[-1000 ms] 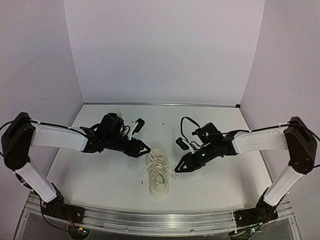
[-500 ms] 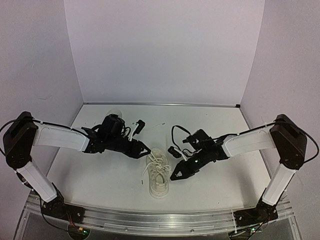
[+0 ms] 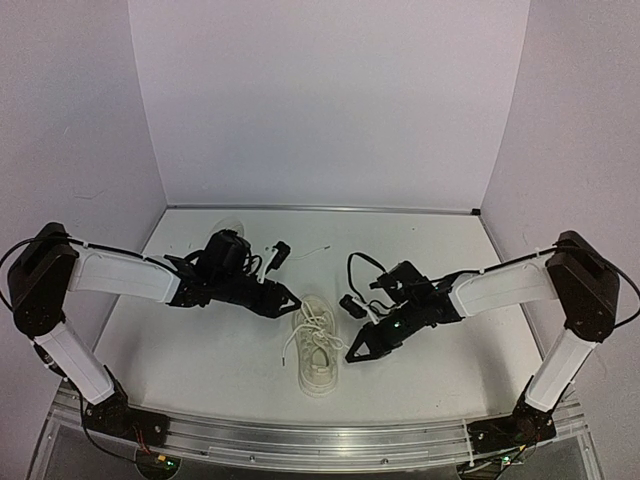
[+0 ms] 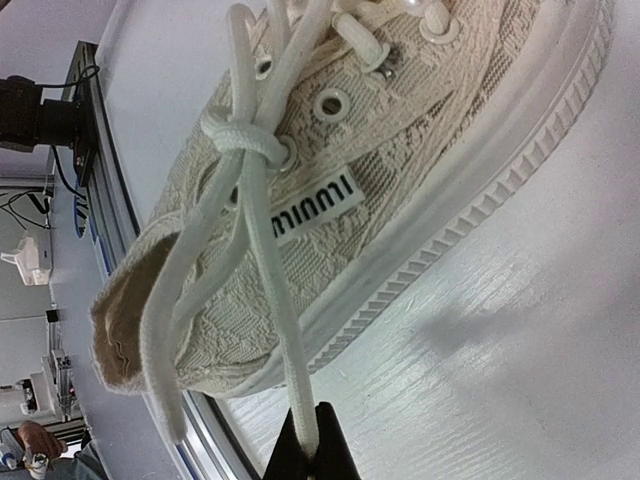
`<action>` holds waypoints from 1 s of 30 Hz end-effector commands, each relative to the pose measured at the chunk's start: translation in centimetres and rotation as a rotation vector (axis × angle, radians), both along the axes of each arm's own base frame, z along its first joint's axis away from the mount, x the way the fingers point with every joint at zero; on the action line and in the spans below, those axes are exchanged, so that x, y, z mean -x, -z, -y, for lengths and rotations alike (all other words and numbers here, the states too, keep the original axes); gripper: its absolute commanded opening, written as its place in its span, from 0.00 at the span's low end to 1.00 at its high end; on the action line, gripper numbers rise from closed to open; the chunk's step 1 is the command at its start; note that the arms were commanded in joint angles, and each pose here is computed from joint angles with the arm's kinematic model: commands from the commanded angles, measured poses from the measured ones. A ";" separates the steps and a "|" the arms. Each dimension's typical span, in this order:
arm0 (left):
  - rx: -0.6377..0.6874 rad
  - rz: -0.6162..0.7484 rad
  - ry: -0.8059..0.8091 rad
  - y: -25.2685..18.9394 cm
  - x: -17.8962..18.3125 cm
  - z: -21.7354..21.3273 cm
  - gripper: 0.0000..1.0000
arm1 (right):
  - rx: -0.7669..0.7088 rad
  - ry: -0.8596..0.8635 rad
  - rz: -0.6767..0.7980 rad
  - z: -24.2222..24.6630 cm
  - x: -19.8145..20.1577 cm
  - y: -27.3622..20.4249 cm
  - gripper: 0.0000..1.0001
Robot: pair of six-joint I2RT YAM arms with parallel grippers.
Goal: Tie the shoes
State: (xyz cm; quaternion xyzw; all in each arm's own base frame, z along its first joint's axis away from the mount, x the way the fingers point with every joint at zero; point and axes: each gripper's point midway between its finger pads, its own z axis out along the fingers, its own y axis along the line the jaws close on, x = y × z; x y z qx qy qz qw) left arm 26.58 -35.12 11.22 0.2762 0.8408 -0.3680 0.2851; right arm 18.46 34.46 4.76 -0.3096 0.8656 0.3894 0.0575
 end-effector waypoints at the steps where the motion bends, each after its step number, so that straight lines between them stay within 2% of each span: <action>1: 0.015 0.030 -0.008 -0.6 -1.0 0.4 0.47 | -0.021 0.012 0.032 0.4 0.1 -1.1 0.00; 17: 0.027 0.032 0.021 -0.9 -1.3 1.3 0.47 | 0.013 0.027 0.010 2.4 1.7 0.0 0.00; 18: 0.029 0.032 0.025 -0.9 -1.3 1.4 0.47 | 0.013 0.029 0.009 2.4 1.7 0.0 0.02; 20: 0.034 0.033 0.032 -1.1 -1.4 1.7 0.47 | 0.010 0.034 0.013 2.3 1.6 -0.3 0.16; 25: 0.034 0.035 0.054 -1.5 -2.0 2.7 0.48 | -0.055 0.063 0.049 1.5 0.7 -3.6 0.43; 27: 0.034 0.039 0.059 -1.6 -2.2 3.0 0.48 | -0.093 0.075 0.074 1.2 0.5 -5.5 0.47; 30: 0.039 0.038 0.069 -1.7 -2.5 3.5 0.48 | -0.119 0.083 0.076 0.8 0.3 -6.6 0.48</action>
